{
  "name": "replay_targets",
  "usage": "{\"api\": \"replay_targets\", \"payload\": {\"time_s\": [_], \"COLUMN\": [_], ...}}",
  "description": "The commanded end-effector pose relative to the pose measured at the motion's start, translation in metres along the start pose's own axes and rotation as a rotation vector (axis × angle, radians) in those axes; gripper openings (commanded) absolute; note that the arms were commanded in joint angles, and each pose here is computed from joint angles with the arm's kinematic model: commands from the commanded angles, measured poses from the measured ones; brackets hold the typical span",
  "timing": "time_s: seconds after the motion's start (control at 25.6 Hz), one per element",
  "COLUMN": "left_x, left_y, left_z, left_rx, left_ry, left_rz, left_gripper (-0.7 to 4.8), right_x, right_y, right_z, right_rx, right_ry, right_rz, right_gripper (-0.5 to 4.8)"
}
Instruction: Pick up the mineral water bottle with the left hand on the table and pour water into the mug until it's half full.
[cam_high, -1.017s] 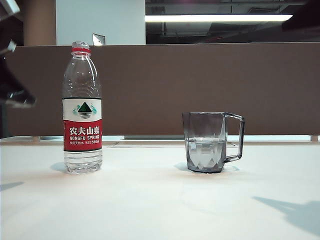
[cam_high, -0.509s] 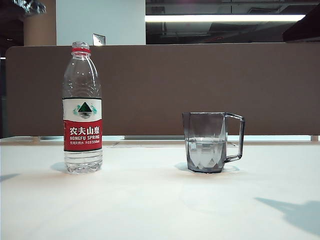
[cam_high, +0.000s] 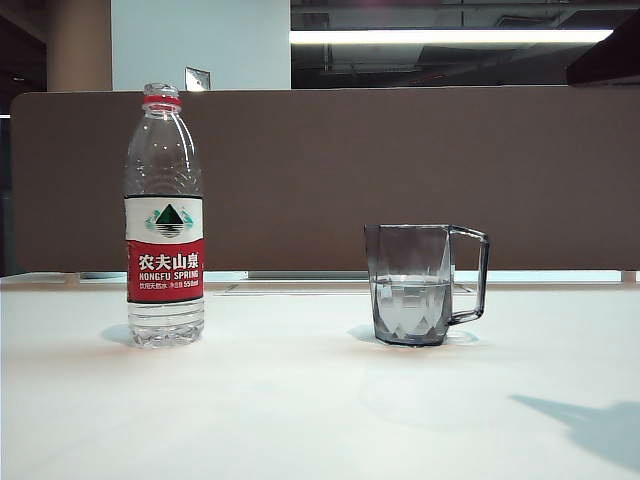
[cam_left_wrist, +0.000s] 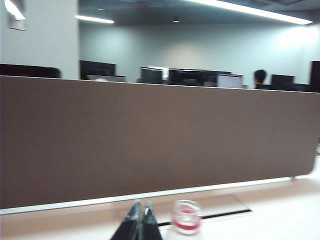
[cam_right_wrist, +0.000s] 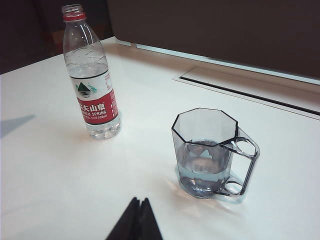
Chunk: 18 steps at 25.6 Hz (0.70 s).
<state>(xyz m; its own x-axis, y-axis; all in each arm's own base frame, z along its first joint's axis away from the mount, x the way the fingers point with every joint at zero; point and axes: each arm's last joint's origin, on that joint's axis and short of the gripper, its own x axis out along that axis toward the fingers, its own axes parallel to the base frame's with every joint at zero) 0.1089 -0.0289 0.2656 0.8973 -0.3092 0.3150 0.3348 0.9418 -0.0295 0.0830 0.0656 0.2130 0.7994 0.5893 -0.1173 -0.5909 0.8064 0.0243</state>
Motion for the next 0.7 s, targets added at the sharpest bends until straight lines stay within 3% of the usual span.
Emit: {"api": "replay_targets", "payload": {"time_s": [0.04,0.39,0.7], "left_x": [-0.010,-0.035,-0.043], "left_y": [0.005,0.011,0.012], "left_z": [-0.002,-0.024,-0.046], "left_rx": [0.023,0.060,0.061], "left_ry": [-0.022,-0.093,-0.080], "left_rz": [0.052,0.126,0.134], "left_gripper": [-0.05,-0.05,-0.05], "right_x": [-0.001,-0.001,-0.001], "right_y": [0.000,0.000,0.000], "right_z": [0.004,0.004,0.004], "right_rx": [0.003,0.003,0.003], "right_ry": [-0.024,-0.025,-0.025], "right_rz": [0.001,0.001,0.001], "right_gripper": [-0.01,-0.01,-0.01]}}
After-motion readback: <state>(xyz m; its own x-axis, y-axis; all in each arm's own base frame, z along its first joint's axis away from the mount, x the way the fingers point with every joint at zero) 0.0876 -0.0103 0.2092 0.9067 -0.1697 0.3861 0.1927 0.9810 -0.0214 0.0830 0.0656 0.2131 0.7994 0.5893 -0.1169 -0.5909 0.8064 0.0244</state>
